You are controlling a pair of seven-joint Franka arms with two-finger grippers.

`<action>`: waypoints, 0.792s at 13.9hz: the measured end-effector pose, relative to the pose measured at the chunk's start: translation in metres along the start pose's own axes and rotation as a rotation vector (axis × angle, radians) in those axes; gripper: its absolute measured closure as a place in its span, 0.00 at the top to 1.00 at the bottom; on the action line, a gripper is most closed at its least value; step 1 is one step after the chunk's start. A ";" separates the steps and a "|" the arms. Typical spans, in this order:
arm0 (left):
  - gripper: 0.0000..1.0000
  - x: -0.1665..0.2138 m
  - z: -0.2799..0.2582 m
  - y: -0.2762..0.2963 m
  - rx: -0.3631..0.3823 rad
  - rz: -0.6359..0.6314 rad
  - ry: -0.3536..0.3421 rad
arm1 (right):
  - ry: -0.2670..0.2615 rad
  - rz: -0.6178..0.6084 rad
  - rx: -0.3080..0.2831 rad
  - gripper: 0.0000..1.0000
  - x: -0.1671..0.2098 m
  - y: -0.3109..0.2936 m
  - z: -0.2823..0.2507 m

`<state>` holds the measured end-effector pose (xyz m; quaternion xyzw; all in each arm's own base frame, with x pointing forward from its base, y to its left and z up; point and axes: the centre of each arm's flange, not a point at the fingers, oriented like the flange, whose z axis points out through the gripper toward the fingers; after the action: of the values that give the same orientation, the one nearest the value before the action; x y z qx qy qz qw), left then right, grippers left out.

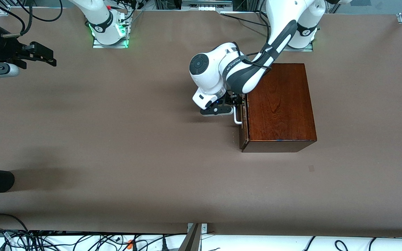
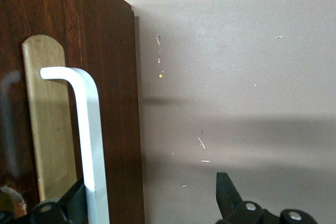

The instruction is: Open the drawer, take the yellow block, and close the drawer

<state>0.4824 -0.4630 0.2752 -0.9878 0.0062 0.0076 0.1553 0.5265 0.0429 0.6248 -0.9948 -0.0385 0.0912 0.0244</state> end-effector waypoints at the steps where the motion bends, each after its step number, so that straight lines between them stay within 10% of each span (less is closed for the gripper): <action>1: 1.00 0.000 0.000 0.000 -0.002 -0.004 0.001 | 0.000 0.000 0.000 1.00 0.000 0.000 0.000; 11: 1.00 -0.007 -0.016 0.032 -0.094 -0.026 0.040 | 0.000 0.000 0.000 1.00 0.000 0.000 0.000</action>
<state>0.4754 -0.4985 0.2803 -0.9940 -0.0040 -0.0137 0.1088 0.5265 0.0428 0.6248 -0.9948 -0.0384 0.0912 0.0244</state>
